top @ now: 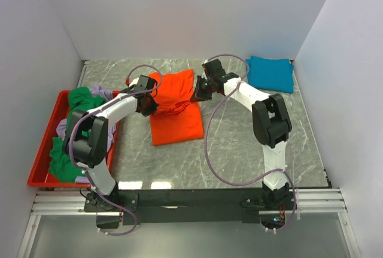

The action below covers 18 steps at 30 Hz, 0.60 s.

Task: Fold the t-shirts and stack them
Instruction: Fold the tshirt

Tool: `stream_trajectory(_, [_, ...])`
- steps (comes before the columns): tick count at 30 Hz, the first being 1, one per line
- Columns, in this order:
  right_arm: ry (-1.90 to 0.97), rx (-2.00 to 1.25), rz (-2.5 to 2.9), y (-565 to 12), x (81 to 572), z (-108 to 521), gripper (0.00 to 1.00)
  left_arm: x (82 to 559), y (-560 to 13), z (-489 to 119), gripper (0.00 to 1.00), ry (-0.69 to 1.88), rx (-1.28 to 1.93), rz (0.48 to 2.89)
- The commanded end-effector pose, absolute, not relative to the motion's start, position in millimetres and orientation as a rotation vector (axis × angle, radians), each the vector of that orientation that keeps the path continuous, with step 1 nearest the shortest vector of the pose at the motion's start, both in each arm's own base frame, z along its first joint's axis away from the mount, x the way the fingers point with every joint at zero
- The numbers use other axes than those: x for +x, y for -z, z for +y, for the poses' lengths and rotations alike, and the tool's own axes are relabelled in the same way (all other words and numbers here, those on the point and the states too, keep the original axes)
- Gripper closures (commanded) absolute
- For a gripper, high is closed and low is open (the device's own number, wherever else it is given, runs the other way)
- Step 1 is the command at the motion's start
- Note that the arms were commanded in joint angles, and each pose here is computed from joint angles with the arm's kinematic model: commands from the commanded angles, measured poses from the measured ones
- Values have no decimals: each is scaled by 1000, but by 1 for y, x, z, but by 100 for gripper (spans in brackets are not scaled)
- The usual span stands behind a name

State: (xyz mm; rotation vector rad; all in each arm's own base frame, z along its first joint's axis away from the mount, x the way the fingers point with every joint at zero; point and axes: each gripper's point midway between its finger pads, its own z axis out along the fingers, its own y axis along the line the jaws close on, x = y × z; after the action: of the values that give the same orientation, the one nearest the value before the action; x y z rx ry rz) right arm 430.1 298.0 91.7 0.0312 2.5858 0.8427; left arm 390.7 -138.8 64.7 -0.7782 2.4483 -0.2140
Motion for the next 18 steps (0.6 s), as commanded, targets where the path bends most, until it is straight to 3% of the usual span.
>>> stream_trajectory(1, [-866, 1, 2533, -108, 442, 299, 100, 406, -90, -141, 98, 262, -748, 2383])
stream_trajectory(3, [-868, -3, 2533, -110, 445, 300, 100, 408, -88, -138, 96, 247, -756, 2390])
stream_trajectory(6, [-853, -7, 2554, -102, 448, 300, 91, 411, -86, -136, 89, 243, -755, 2392])
stream_trajectory(8, [-832, -6, 2565, -101, 449, 298, 77, 415, -89, -133, 81, 246, -756, 2382])
stream_trajectory(10, [-819, -15, 2550, -107, 454, 297, 62, 420, -98, -130, 68, 263, -749, 2362])
stream_trajectory(12, [-781, -18, 2544, -113, 455, 292, 54, 422, -107, -126, 56, 269, -738, 2345])
stream_trajectory(13, [-768, -17, 2536, -116, 456, 289, 51, 424, -113, -127, 44, 284, -725, 2340])
stream_trajectory(18, [-712, -3, 2505, -126, 445, 277, 51, 412, -126, -125, 36, 317, -712, 2320])
